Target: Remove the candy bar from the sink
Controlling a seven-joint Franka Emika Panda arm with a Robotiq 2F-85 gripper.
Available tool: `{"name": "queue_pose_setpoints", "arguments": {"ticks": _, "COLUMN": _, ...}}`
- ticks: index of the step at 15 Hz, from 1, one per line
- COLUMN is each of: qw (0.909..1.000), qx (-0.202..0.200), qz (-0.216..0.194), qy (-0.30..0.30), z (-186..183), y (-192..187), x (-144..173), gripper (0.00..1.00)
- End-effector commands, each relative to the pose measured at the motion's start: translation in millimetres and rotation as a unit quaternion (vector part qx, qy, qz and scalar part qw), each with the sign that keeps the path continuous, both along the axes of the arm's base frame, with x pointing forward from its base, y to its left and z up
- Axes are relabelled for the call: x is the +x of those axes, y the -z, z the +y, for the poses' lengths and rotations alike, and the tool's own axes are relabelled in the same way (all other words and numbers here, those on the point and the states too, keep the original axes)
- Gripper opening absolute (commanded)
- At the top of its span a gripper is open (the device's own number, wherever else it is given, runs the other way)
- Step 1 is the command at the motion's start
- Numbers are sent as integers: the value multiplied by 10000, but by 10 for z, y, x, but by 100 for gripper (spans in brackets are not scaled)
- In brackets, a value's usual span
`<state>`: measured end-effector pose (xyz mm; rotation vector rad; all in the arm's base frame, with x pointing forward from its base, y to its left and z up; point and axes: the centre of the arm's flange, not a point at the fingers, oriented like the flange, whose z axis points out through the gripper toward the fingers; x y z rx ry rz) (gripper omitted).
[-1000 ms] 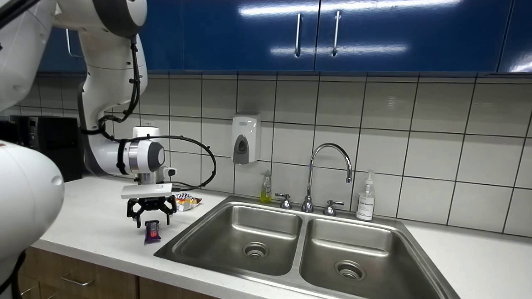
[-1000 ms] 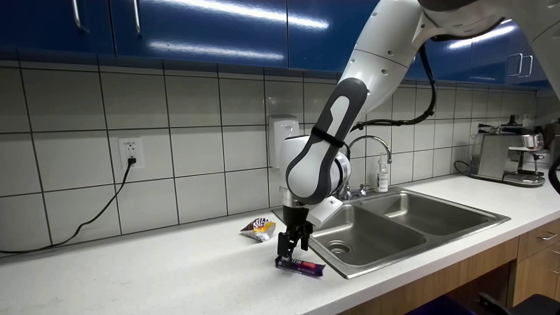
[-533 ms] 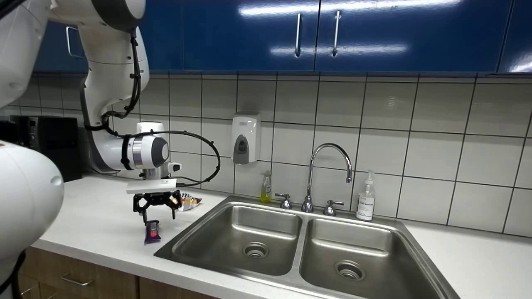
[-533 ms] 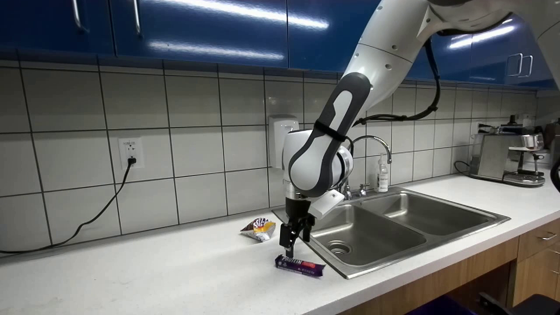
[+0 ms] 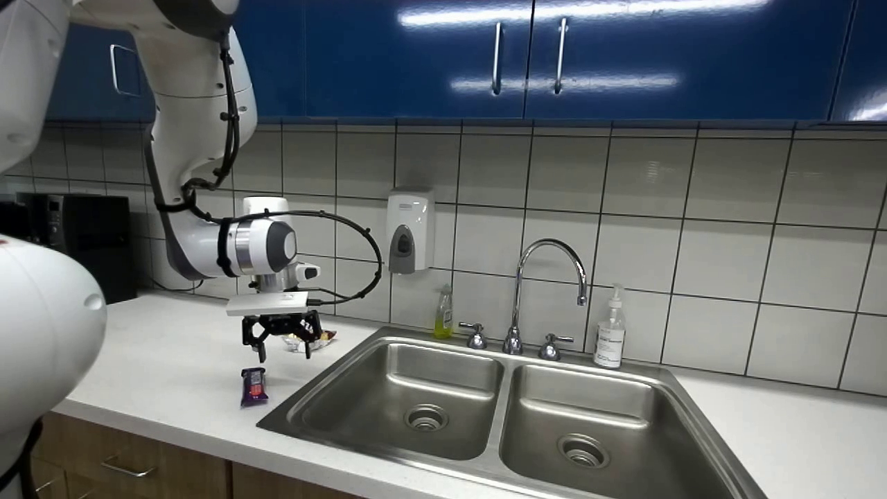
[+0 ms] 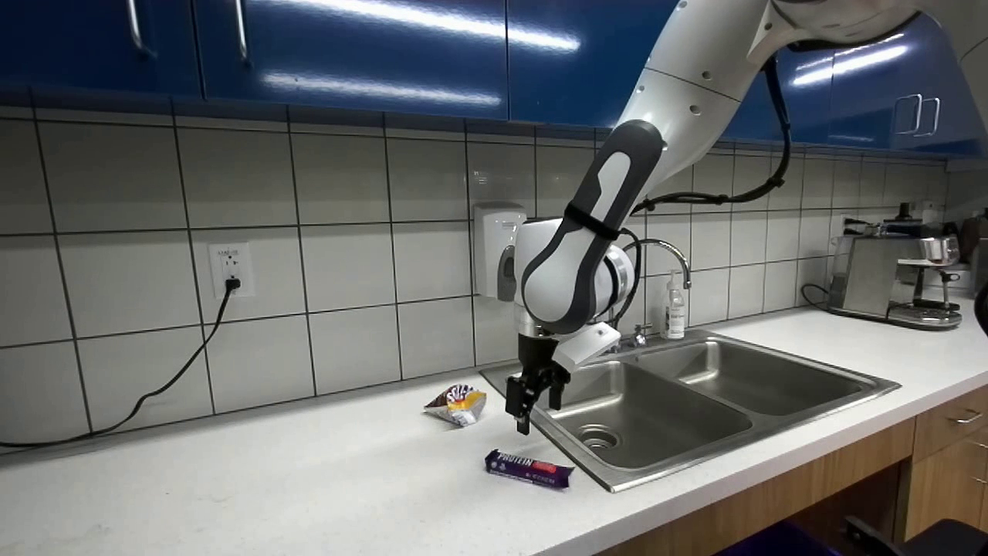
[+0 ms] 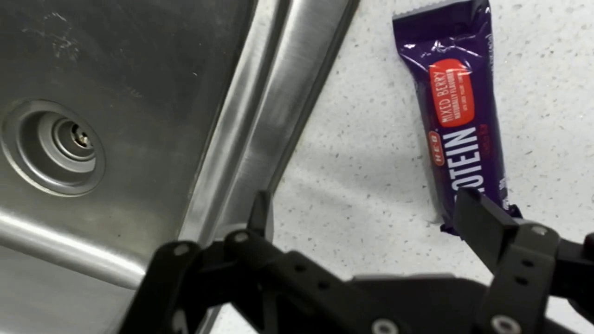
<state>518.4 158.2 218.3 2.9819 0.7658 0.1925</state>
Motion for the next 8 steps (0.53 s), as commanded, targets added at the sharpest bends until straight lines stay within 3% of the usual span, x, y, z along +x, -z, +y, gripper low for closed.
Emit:
{"name": "queue_pose_setpoints", "arguments": {"ticks": 1, "qw": 9984, "qx": -65, "qz": -29, "qy": 567, "z": -253, "y": -110, "x": -9, "gripper": 100}}
{"name": "queue_pose_setpoints", "arguments": {"ticks": 8, "qw": 9814, "qx": -212, "qz": -209, "qy": 1894, "z": -952, "y": -106, "x": 121, "gripper": 100}}
